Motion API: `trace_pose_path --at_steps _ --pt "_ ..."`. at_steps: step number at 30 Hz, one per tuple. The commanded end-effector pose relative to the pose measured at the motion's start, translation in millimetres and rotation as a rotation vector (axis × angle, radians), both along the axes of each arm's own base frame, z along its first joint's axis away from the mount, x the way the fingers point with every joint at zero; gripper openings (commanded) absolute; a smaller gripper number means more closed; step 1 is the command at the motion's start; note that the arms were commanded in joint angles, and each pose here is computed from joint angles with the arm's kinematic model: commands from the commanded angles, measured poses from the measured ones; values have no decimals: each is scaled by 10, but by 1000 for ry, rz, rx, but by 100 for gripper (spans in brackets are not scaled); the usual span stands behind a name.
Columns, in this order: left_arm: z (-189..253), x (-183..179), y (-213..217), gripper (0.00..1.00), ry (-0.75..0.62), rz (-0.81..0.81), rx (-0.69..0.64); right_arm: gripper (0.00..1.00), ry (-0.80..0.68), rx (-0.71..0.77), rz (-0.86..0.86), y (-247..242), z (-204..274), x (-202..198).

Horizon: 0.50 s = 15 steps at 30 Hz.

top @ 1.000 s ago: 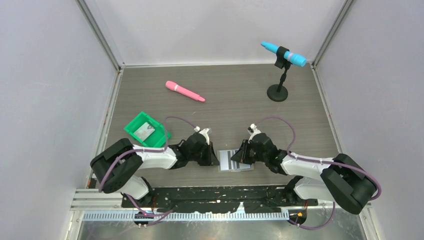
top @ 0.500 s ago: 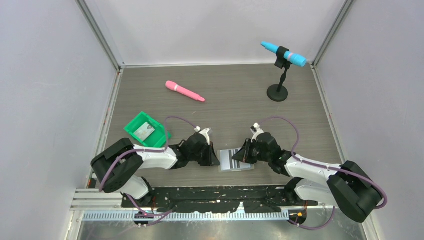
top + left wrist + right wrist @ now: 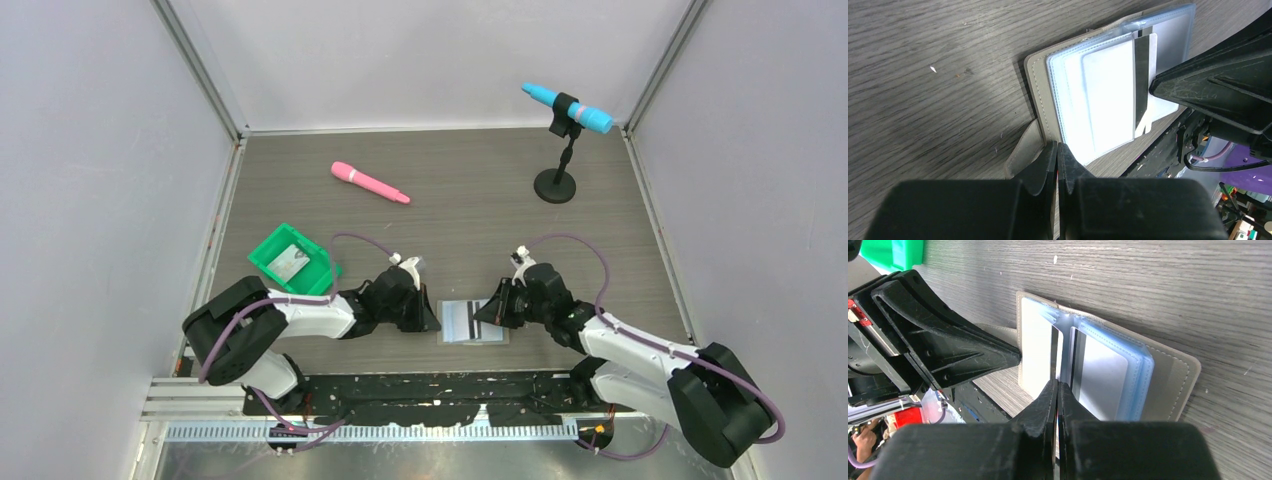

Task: Take the credit cards out of the card holder
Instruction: Remove the credit card from the card holder.

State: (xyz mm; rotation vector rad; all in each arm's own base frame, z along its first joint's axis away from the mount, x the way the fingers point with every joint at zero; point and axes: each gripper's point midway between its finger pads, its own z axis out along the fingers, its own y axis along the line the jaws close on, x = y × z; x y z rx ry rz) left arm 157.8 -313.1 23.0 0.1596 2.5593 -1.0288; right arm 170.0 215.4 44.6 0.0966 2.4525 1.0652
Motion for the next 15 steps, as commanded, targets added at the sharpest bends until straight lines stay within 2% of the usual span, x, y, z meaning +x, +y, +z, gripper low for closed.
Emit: trace_pose_path --at_steps 1,10,15 --pt "-148 -16 81 4 9 12 61 5 -36 44 30 43 171 32" --pt "-48 -12 71 6 -10 5 41 5 -33 -20 -53 -137 319 80" --pt "159 61 42 23 -90 -24 32 5 -16 -33 -104 -203 469 88"
